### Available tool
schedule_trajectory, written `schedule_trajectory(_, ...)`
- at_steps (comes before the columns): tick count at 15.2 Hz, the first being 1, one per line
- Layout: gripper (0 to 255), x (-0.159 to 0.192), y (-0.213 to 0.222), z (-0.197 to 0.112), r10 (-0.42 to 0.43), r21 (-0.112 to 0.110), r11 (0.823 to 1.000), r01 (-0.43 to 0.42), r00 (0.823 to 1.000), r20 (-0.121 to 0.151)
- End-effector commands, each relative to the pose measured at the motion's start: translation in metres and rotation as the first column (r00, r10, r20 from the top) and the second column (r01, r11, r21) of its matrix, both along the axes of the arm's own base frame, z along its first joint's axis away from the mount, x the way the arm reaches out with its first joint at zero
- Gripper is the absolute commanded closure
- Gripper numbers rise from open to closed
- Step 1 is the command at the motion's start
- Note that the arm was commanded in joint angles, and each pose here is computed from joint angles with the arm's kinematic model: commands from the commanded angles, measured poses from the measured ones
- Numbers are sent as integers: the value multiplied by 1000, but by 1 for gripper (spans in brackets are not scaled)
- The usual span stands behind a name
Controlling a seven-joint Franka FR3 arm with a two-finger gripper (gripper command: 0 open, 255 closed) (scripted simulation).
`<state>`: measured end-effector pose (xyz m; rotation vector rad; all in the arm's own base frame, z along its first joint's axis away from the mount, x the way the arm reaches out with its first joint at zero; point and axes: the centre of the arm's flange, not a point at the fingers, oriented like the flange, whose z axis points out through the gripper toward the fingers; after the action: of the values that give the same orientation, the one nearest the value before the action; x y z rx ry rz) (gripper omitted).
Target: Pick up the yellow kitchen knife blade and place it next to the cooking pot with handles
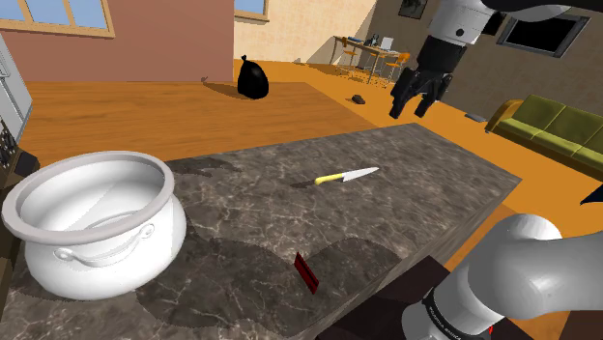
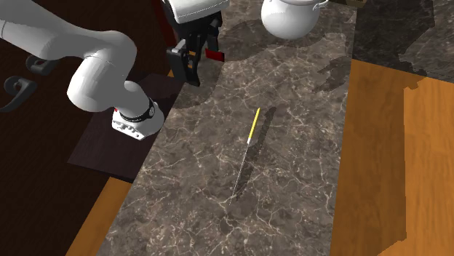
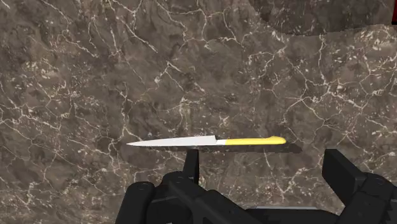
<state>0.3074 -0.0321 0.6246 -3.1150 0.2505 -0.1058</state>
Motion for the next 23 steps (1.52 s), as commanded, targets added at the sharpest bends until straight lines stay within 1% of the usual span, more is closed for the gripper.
schedule_trajectory(1,0,0,0,0,0,0,1000,0,1000,0)
schedule_trajectory(2,0,8,2,-11,-67,3,998,67,998,-3)
schedule_trajectory(3,0,16,3,-22,-133,5,991,133,991,-7)
schedule_trajectory(4,0,23,3,-33,-199,7,980,199,980,-11)
schedule_trajectory(5,0,31,3,-44,-264,9,964,264,964,-15)
schedule_trajectory(6,0,39,3,-55,-328,11,944,328,944,-19)
schedule_trajectory(7,0,47,2,-66,-390,12,920,391,920,-23)
schedule_trajectory(8,0,54,1,-77,-451,13,892,452,892,-27)
schedule_trajectory(9,0,62,-1,-88,-510,14,860,510,860,-32)
schedule_trajectory(10,0,69,-3,-99,-566,15,824,567,824,-36)
schedule_trajectory(11,0,76,-6,-110,-620,15,784,620,784,-40)
schedule_trajectory(13,0,89,-13,-132,-718,15,694,720,694,-49)
schedule_trajectory(14,0,96,-16,-144,-763,14,645,764,644,-53)
schedule_trajectory(16,0,107,-25,-166,-842,12,537,844,536,-62)
schedule_trajectory(17,0,112,-31,-177,-876,10,479,878,479,-66)
schedule_trajectory(19,0,122,-41,-200,-931,7,358,934,357,-74)
schedule_trajectory(21,0,129,-53,-223,-970,2,230,973,229,-81)
schedule_trajectory(23,0,135,-66,-246,-991,-4,98,995,97,-88)
